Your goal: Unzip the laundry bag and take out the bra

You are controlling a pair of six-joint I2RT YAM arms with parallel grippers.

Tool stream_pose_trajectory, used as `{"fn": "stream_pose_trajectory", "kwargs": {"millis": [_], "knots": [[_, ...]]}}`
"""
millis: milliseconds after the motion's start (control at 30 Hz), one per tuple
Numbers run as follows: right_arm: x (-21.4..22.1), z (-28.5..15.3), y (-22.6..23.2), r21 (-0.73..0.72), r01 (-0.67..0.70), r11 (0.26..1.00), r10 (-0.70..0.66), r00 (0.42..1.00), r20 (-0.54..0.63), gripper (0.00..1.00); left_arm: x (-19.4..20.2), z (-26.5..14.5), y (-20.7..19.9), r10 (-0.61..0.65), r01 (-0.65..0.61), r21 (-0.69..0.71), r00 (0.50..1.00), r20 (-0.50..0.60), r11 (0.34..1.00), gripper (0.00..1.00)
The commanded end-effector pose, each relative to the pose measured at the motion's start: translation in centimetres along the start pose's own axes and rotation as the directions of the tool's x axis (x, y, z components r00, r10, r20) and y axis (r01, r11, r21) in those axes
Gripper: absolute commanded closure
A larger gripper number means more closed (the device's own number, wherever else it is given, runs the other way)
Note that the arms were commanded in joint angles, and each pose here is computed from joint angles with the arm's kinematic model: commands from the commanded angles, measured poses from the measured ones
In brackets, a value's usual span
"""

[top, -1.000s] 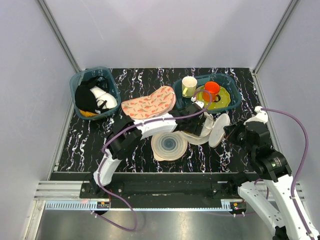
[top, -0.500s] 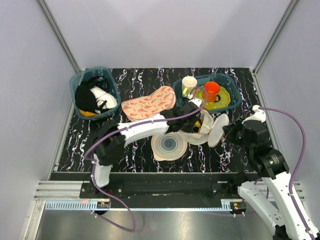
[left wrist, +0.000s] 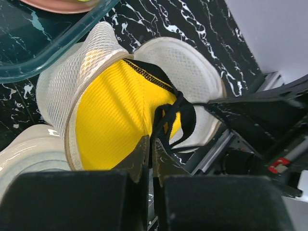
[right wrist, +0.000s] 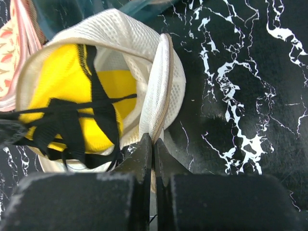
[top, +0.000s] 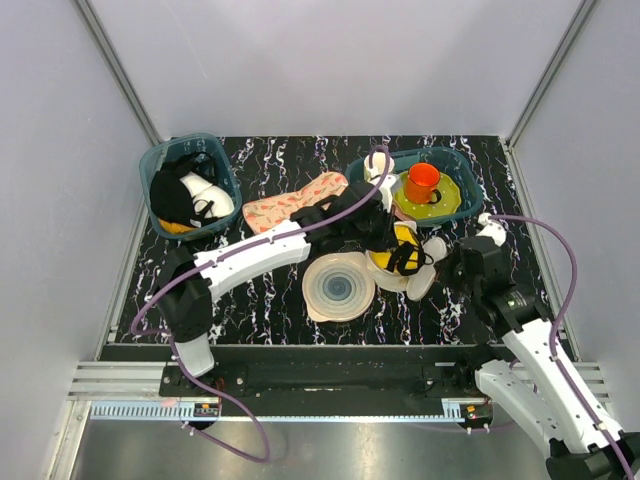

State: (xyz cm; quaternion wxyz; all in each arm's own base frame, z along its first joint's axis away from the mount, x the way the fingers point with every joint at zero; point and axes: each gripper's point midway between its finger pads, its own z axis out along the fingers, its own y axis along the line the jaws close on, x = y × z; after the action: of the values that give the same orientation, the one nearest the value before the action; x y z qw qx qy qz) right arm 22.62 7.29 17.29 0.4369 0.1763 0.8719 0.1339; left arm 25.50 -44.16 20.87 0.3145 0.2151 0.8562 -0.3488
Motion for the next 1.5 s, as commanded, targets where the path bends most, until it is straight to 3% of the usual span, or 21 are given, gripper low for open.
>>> {"fn": "stream_pose_trajectory", "kwargs": {"millis": [0,267,367,533,767,900,1100,1467], "knots": [[-0.7,-0.1,0.7,-0.042,-0.022,0.999,0.024,0.999,0.047,1.0,-7.2,-4.8,-4.5,-0.06,0.025,0.198,0.983,0.172,0.98,1.0],[-1.7,-1.9,0.6,-0.053,-0.054,0.997,0.059,0.994,0.09,1.0,-10.3,-7.7,-5.7,-0.118,0.047,0.28,0.963,0.244,0.959,1.0],[-1.7,-2.2,0.1,-0.058,-0.07,0.996,0.077,0.989,0.125,1.0,-11.0,-8.7,-6.3,-0.171,0.068,0.377,0.954,0.248,0.924,1.0],[-0.6,-1.4,0.2,-0.051,-0.073,0.996,0.076,0.995,0.067,1.0,-11.1,-9.8,-8.4,-0.227,0.092,0.538,0.955,0.191,0.838,1.0],[-3.8,-4.5,1.8,-0.12,-0.078,0.99,0.095,0.986,0.14,1.0,-6.3,-3.4,-5.3,-0.289,0.235,0.485,0.957,0.038,0.843,1.0],[-5.7,-6.1,2.3,-0.129,-0.066,0.989,0.09,0.978,0.186,1.0,-4.0,-1.2,-6.8,-0.288,0.273,0.52,0.956,-0.054,0.809,1.0],[-3.2,-2.7,1.8,-0.102,-0.064,0.993,0.077,0.988,0.13,1.0,-2.9,-0.3,-10.5,-0.267,0.298,0.621,0.953,-0.145,0.725,1.0],[0.8,0.8,-0.6,-0.007,-0.081,0.997,0.081,0.996,0.042,1.0,-8.1,-5.3,-9.9,-0.348,0.289,0.758,0.933,-0.087,0.585,1.0]]}}
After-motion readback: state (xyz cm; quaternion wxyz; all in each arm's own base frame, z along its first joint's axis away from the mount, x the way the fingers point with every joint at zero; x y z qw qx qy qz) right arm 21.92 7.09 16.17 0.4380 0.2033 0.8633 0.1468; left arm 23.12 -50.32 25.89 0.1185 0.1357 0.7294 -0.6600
